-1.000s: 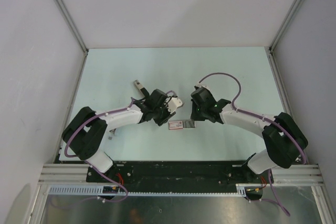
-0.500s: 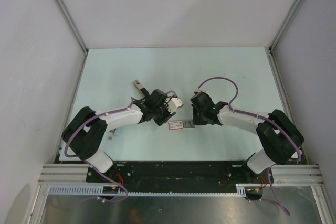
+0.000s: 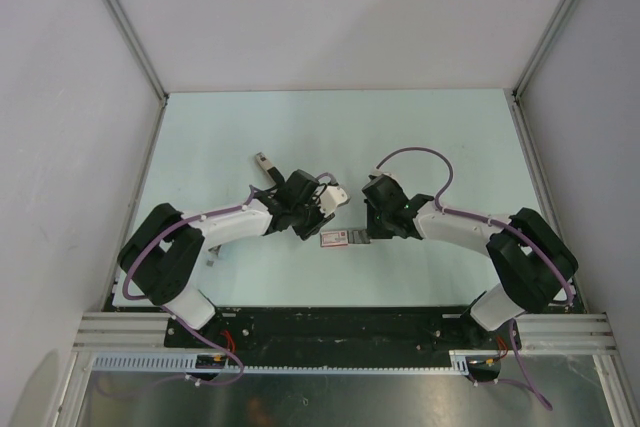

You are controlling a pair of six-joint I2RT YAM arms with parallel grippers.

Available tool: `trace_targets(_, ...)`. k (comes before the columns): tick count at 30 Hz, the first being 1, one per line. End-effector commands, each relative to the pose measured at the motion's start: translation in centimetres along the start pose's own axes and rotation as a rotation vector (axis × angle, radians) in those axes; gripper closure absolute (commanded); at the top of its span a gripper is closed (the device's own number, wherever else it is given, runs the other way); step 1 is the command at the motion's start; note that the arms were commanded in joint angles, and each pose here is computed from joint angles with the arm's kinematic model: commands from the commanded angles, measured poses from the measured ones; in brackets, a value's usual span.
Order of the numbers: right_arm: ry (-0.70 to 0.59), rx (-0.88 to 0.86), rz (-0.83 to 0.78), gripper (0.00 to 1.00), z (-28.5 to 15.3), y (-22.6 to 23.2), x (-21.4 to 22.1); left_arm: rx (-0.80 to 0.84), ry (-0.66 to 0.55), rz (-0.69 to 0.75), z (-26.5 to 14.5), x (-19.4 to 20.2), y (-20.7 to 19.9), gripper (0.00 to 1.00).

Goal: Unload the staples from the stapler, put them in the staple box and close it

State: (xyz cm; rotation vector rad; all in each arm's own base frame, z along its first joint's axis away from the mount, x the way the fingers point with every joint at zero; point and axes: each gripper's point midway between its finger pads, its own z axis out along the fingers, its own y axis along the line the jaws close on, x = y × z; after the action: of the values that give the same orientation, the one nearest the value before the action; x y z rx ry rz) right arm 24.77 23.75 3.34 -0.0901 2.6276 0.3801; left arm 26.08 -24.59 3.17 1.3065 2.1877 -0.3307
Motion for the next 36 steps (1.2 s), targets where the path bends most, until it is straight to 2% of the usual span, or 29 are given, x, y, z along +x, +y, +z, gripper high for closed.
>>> trace_targets(1,0.011,0.048,-0.019,0.88,0.5,-1.3,0.6,-0.006,-0.084,0.065,-1.0,-2.8,0.4,0.64)
trace_targets(7,-0.039,0.049,-0.016,0.82,-0.8,-1.4,-0.7,-0.004,-0.082,0.067,-1.0,-2.6,0.4,0.64)
trace_targets(15,-0.096,-0.044,-0.02,0.77,-1.8,0.8,-2.2,-0.003,-0.086,0.07,-1.0,-2.8,0.4,0.64)
trace_targets(31,-0.018,-0.039,-0.063,0.78,0.3,0.8,-0.6,-0.008,-0.085,0.076,-1.1,-2.8,0.5,0.64)
trace_targets(36,-0.008,-0.018,-0.081,0.81,0.8,0.8,-0.6,-0.012,-0.082,0.077,-1.1,-2.6,0.6,0.64)
